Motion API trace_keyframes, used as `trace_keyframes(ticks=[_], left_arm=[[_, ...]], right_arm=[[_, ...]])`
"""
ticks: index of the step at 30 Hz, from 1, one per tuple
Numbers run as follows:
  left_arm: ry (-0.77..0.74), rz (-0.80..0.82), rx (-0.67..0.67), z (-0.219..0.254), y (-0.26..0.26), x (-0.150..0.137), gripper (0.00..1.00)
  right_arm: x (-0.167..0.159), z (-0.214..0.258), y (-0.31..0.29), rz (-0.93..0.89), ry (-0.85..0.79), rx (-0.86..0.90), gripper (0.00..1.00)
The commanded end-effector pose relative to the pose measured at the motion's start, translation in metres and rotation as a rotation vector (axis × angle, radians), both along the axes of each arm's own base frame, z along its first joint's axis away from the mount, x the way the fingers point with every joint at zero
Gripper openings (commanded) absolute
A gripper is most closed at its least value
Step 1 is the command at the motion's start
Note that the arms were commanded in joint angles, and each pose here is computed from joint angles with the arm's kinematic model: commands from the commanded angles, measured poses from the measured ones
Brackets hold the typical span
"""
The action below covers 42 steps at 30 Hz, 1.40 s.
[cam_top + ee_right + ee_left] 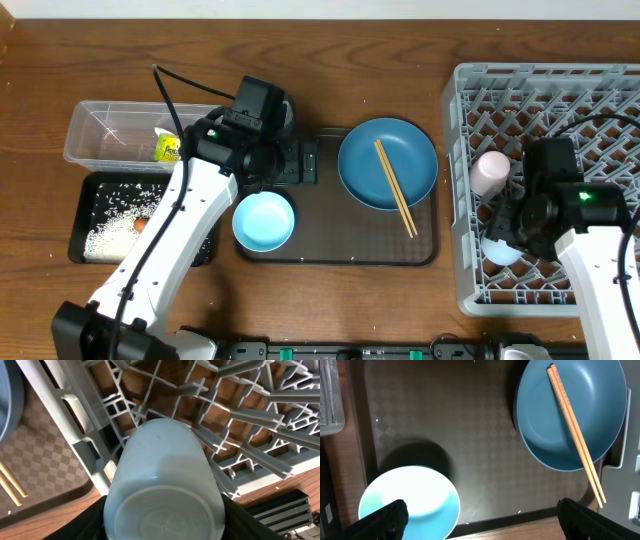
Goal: Sort waste into correct bins and load items into the dishwasher rack
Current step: 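Lower the light-blue cup into the rack and open the right gripper, then move the right gripper left over the blue plate and chopsticks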
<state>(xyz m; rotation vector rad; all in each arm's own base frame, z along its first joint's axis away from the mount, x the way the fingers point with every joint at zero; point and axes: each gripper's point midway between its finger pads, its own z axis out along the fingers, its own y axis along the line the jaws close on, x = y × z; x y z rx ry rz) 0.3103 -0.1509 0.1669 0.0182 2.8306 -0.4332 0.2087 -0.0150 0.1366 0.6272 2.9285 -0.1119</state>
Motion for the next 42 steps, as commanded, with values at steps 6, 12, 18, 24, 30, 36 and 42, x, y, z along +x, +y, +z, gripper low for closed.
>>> trace_keyframes(ticks=[6,12,18,24,30,36,42], left_arm=[[0.011,0.003,0.011,-0.004,0.003,-0.001,0.98],[0.011,0.003,0.011,-0.004,0.003,-0.001,0.98],[0.011,0.003,0.011,-0.004,0.003,-0.001,0.98],[0.011,0.003,0.011,-0.004,0.003,-0.001,0.98],[0.011,0.003,0.011,-0.004,0.003,-0.001,0.98],[0.011,0.003,0.011,-0.004,0.003,-0.001,0.98],[0.011,0.003,0.011,-0.004,0.003,-0.001,0.98]], right_arm=[[-0.001,-0.001,-0.005,-0.04,-0.007,-0.004,0.73],[-0.001,-0.001,-0.005,-0.039,-0.006,0.0,0.89],[-0.001,-0.001,-0.004,-0.038,-0.006,0.005,0.91],[0.0,-0.001,-0.003,-0.037,-0.007,0.011,0.91],[0.005,-0.001,0.022,0.104,-0.022,0.14,0.87],[0.017,0.013,0.077,0.336,-0.117,0.42,0.83],[0.031,0.028,0.105,0.429,-0.213,0.541,0.77]])
